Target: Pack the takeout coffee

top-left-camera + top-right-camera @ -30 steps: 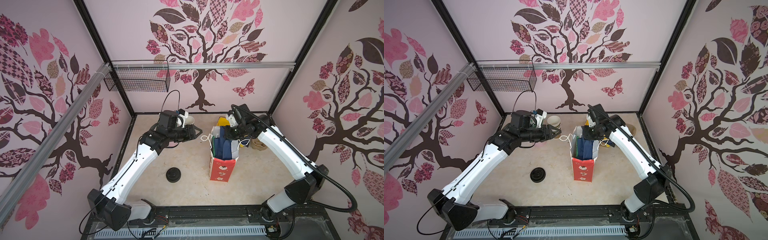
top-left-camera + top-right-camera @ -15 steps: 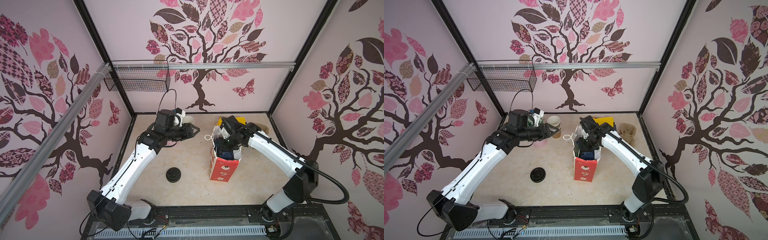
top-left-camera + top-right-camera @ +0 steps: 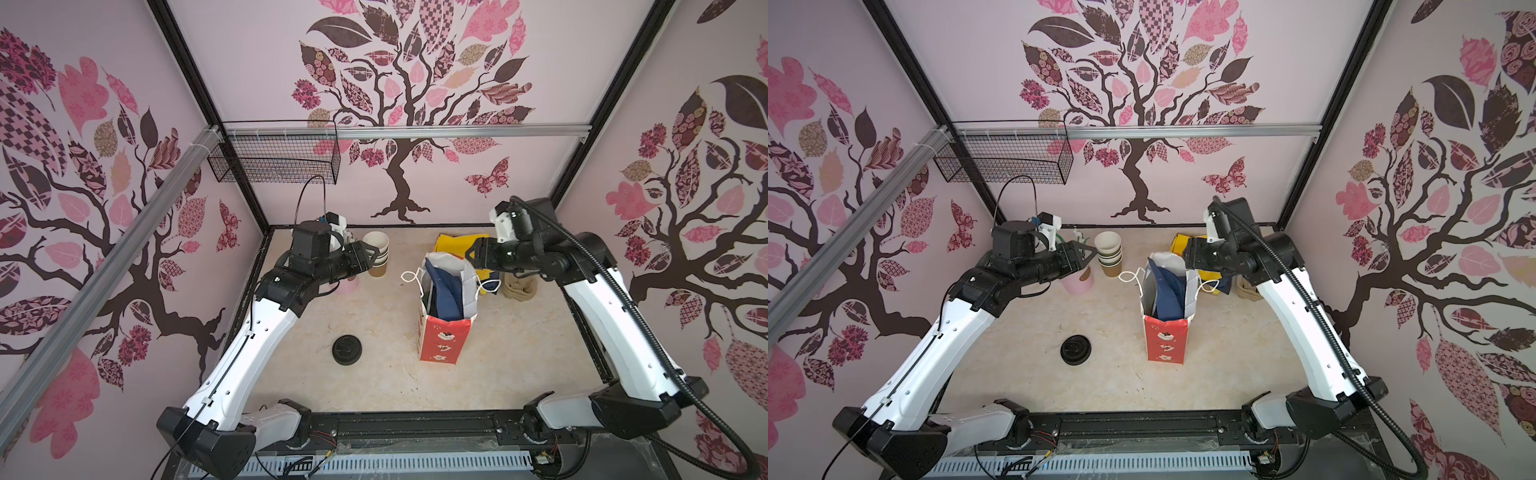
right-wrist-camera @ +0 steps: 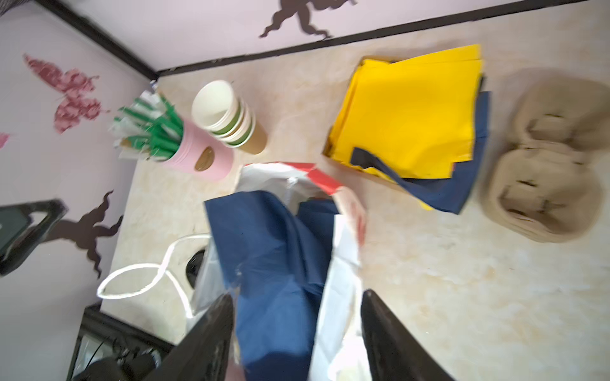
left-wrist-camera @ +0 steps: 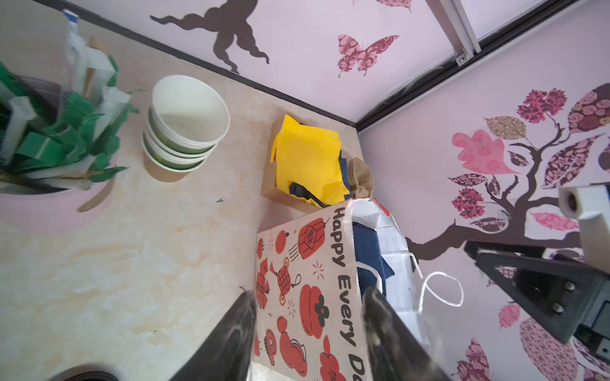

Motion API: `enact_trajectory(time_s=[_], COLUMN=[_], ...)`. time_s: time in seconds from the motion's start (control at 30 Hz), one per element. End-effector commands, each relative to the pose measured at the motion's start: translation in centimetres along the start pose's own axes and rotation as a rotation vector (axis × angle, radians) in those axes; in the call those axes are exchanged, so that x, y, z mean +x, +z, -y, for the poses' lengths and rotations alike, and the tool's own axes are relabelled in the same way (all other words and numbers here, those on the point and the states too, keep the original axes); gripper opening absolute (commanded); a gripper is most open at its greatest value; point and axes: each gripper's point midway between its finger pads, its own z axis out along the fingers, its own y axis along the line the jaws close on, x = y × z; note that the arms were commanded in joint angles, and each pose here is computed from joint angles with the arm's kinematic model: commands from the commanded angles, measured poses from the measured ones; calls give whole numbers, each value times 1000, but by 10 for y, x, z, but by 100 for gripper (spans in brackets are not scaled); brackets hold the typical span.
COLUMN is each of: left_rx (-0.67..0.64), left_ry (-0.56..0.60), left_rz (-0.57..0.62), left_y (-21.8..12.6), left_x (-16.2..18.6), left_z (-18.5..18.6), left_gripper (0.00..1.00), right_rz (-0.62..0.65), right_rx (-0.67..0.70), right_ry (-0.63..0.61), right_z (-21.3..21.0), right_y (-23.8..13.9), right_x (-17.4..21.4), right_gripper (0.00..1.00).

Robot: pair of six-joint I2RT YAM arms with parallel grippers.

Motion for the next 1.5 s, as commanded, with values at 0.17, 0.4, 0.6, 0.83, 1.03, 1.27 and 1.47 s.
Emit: enact_trajectory(time_s=[0.17,0.4,0.6,0.83,1.03,1.27,1.47], left_rx=[-451,-810,-877,-830,-721,-677,-678], left_ry=[-132,47,276,306,344,398,386], left_rz=[217,549,559,603,574,545,512], left_y=[-45,-93,-65,-33,0,40,40], left_x=[-5,5,14,18,21,19,23], left_z=[-141,-241,-274,-304,-313,-329,-330], left_gripper=[55,64,97,97,97,97,97], right_rz=[329,536,523,566,665,628,614], right_rx=[527,599,538,364,240,257,274], right_ry=[124,83,-28,-93,-135,-136,-145], right_z=[158,221,226,210,206,208,207], right_y=[3,69,140,183,185,187,191], right_x=[32,65,71,69,81,83,83], right_gripper=[72,83,96,99,100,100,100])
